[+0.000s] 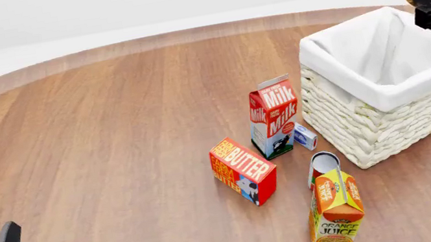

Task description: Pick up the alphabet soup, and put it in the basket.

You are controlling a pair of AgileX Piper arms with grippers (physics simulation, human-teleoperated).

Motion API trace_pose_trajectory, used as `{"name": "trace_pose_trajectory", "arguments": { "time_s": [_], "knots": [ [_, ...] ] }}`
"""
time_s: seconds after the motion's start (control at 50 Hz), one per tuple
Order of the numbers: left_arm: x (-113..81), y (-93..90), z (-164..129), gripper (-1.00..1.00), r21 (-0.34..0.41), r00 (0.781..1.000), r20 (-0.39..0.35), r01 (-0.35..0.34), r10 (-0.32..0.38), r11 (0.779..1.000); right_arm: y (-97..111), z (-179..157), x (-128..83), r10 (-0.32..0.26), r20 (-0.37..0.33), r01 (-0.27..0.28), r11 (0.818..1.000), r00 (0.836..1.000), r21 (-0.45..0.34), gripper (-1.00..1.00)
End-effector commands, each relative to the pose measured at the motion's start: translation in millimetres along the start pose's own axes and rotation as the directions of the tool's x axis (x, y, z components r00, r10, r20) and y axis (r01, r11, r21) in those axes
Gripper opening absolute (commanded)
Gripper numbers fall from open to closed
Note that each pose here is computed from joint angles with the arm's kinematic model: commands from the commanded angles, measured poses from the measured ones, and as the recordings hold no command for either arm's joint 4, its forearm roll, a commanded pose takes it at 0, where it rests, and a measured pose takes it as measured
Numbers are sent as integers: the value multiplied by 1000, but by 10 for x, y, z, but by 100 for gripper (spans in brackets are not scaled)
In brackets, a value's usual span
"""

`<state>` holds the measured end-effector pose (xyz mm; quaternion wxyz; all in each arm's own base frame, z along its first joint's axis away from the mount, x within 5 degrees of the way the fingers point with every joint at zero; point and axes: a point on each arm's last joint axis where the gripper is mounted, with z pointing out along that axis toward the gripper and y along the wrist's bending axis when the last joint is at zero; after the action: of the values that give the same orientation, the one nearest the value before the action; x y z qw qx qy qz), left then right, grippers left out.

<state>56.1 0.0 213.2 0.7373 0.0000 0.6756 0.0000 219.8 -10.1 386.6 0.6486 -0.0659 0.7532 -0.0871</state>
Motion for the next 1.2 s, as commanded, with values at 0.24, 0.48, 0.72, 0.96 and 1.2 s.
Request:
{"name": "trace_pose_trajectory", "arguments": {
  "time_s": [0.24, 0.48, 0.72, 0.96, 1.2],
  "knots": [
    [0, 0, 0, 100, 0, 1000, 0, 0, 0, 1000, -31, 352, 42, 34, -64, -34, 999, 997, 3, -100],
    [0, 0, 0, 100, 0, 1000, 0, 0, 0, 1000, -47, 499, 225, 43, -124, -42, 999, 991, 12, -100],
    [0, 0, 0, 100, 0, 1000, 0, 0, 0, 1000, -64, 594, 356, 36, -170, -33, 999, 985, 17, -100],
    [0, 0, 0, 100, 0, 1000, 0, 0, 0, 1000, -72, 698, 396, 25, -207, -24, 1000, 978, 12, -100],
    [0, 0, 0, 100, 0, 1000, 0, 0, 0, 1000, -21, 812, 410, -14, -245, 9, 1000, 969, -23, -100]
  ]
}}
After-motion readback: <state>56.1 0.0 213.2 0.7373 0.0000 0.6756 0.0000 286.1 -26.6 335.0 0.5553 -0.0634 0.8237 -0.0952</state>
